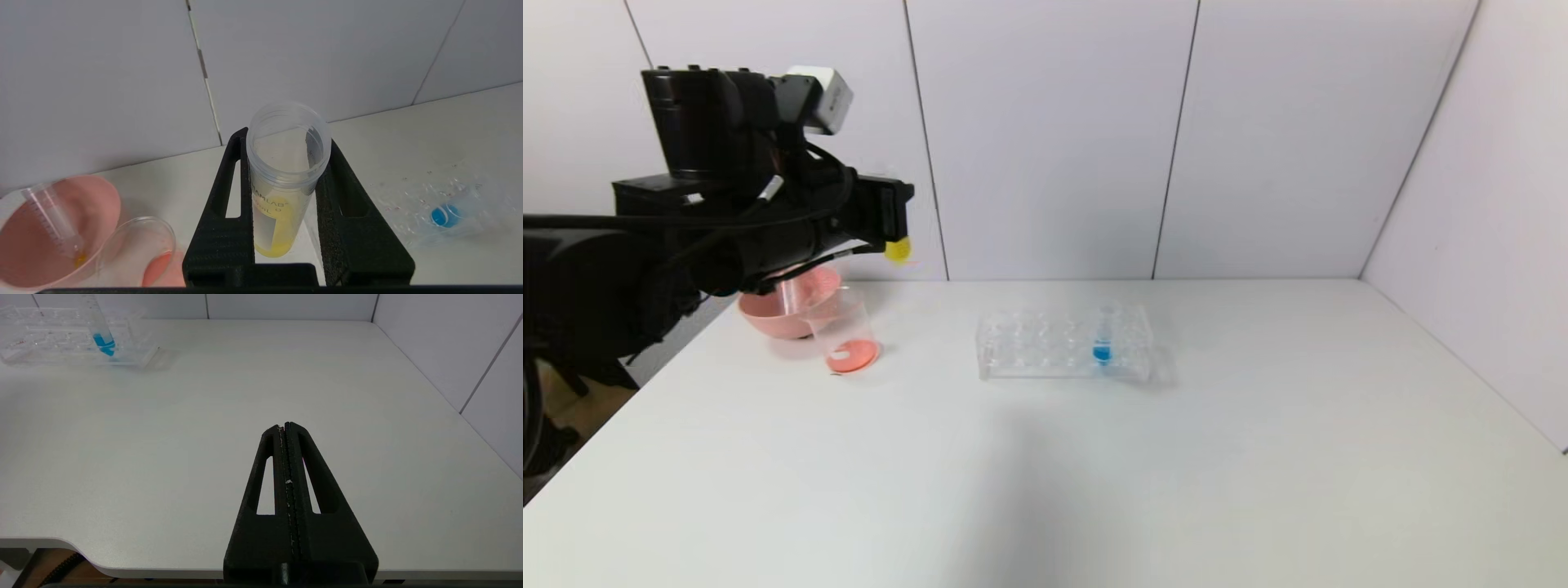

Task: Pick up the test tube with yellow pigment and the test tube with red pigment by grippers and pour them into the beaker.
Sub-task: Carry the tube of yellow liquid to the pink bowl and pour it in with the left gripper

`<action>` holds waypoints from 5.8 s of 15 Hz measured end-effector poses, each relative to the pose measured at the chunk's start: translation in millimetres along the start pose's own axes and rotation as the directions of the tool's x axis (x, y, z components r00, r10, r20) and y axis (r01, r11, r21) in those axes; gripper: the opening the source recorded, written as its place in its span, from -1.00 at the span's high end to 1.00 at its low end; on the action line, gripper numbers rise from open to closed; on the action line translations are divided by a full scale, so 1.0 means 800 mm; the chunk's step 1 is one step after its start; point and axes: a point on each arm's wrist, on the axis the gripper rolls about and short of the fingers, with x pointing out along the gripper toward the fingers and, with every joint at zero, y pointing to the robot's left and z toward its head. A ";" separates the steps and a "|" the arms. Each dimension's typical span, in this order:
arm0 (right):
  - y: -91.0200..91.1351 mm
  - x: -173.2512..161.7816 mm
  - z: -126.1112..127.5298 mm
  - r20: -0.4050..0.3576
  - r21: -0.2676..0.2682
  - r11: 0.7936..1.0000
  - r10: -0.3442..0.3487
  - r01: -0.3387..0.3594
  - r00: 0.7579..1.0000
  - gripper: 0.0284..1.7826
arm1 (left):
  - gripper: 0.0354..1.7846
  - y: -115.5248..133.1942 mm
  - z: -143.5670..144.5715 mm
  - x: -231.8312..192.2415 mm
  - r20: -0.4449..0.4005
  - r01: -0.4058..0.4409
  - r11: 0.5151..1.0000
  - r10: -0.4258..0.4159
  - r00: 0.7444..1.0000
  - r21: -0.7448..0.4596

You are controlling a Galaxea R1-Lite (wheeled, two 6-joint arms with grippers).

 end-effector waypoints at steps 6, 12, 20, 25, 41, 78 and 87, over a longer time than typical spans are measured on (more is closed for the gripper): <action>0.000 0.000 0.000 0.000 0.000 1.000 0.000 0.000 1.000 0.91 | 0.53 0.079 0.015 -0.027 -0.037 -0.019 0.999 0.018 0.999 -0.050; 0.000 0.000 0.000 0.000 0.000 1.000 0.000 0.000 1.000 0.91 | 0.53 0.163 0.006 -0.035 -0.056 -0.085 0.994 0.081 0.995 -0.069; 0.000 0.000 0.000 0.001 0.000 1.000 0.000 0.000 1.000 0.91 | 0.53 0.220 -0.039 -0.024 -0.148 -0.128 0.991 0.122 0.981 -0.034; 0.000 0.000 0.000 0.000 0.000 1.000 0.000 0.000 1.000 0.91 | 0.53 0.227 -0.058 -0.012 -0.144 -0.124 0.992 0.120 0.982 -0.015; 0.000 0.000 0.000 0.000 0.000 1.000 0.000 0.000 1.000 0.91 | 0.53 0.235 -0.072 0.027 -0.097 -0.013 1.000 0.012 0.995 -0.001; 0.000 0.000 0.000 0.000 0.000 1.000 0.000 0.000 1.000 0.91 | 0.53 0.294 -0.045 0.024 -0.527 0.600 0.587 -0.317 0.788 0.543; 0.000 0.000 0.000 0.000 0.000 1.000 0.000 0.000 1.000 0.91 | 0.53 0.282 -0.051 0.044 -0.605 0.600 0.562 -0.208 0.769 0.570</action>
